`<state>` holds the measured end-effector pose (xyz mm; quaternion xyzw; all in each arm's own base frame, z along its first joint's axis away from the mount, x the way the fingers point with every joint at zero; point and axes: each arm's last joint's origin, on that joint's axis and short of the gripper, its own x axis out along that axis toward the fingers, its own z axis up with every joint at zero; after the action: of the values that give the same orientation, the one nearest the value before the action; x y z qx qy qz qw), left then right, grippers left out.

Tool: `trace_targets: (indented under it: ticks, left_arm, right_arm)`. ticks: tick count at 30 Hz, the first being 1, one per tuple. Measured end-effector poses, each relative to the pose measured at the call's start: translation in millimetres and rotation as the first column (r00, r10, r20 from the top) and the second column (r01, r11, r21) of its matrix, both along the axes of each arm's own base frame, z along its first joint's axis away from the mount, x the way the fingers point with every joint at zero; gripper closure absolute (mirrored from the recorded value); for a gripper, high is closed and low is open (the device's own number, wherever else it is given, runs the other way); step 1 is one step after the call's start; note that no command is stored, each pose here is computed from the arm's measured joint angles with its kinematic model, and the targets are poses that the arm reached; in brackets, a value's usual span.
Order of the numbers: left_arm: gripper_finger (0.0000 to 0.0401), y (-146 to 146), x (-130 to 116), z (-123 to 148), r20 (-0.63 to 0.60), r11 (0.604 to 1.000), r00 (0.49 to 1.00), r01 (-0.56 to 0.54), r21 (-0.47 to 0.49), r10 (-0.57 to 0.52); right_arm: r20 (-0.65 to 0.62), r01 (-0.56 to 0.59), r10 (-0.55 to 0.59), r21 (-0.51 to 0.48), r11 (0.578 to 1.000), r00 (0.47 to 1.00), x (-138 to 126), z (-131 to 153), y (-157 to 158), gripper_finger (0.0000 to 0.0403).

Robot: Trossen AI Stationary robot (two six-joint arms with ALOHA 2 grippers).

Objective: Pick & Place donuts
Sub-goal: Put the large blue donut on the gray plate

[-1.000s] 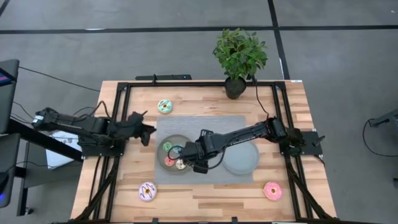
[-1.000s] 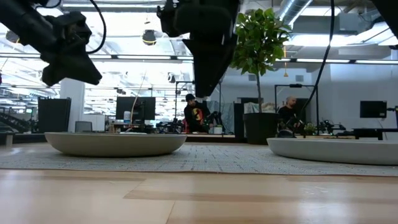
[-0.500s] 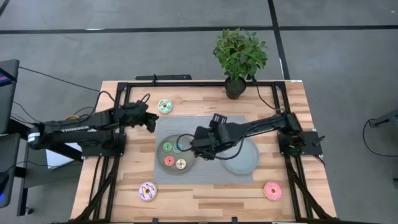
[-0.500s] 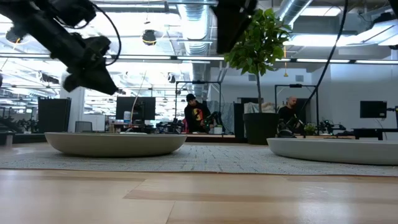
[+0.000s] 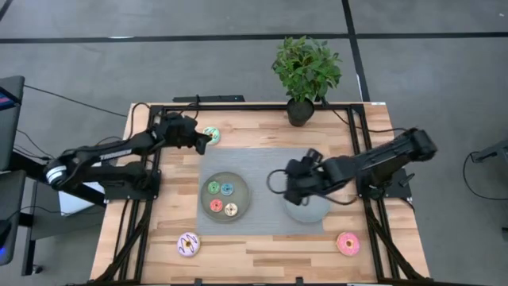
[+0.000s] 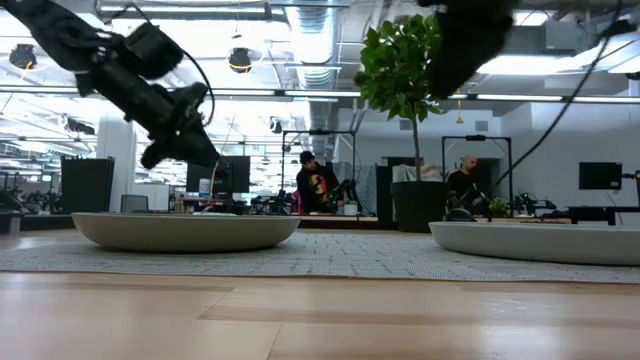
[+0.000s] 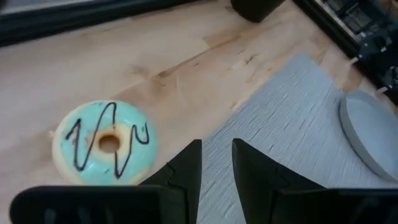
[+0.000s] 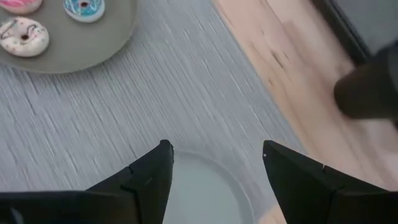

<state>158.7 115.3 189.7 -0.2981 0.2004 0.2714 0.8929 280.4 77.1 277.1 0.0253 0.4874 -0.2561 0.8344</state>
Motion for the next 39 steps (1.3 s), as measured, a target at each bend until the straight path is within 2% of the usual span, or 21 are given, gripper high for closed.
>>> trace_targets:
  ticks: [3, 8, 11, 15, 19, 24, 28, 32, 39]
  left_arm:
    - [0.0321, 10, 9, -7, -0.046, 1.0, 0.999, 0.002, -0.022, -0.003]
    - [0.0321, 31, 36, -4, -0.112, 0.999, 0.993, 0.022, -0.033, -0.025]
    - [0.0321, 43, 50, -1, -0.198, 0.999, 0.98, 0.002, -0.054, -0.013]
    - [0.0321, 55, 62, 3, -0.352, 0.997, 0.936, -0.028, -0.074, 0.0]
    - [0.0321, 60, 64, 9, -0.47, 0.994, 0.882, -0.077, -0.074, 0.033]
    - [0.0321, 59, 59, 17, -0.567, 0.989, 0.82, -0.134, -0.058, 0.078]
    - [0.0321, 57, 55, 16, -0.611, 0.987, 0.789, -0.141, -0.073, 0.068]
    - [0.0321, 56, 54, 15, -0.629, 0.985, 0.774, -0.153, -0.077, 0.071]
    - [0.0321, 58, 53, 16, -0.643, 0.983, 0.756, -0.184, -0.022, 0.127]
  right_arm:
    - [0.048, 0.037, -0.039, 0.035, 0.999, 0.998, -26, -5, -4, 0.0164]
    - [0.127, 0.082, -0.093, 0.086, 0.993, 0.987, -65, -14, -10, 0.0164]
    - [0.176, 0.12, -0.136, 0.103, 0.988, 0.975, -84, -19, -14, 0.0164]
    - [0.234, 0.164, -0.185, 0.106, 0.981, 0.954, -106, -27, -19, 0.0164]
    - [0.273, 0.195, -0.223, 0.125, 0.973, 0.936, -125, -37, -23, 0.0164]
    - [0.31, 0.216, -0.255, 0.155, 0.964, 0.916, -142, -47, -26, 0.0164]
    - [0.339, 0.226, -0.266, 0.152, 0.962, 0.903, -150, -52, -29, 0.0164]
    - [0.356, 0.231, -0.271, 0.151, 0.961, 0.895, -156, -56, -32, 0.0164]
    - [0.373, 0.22, -0.265, 0.159, 0.962, 0.889, -160, -52, -35, 0.0164]
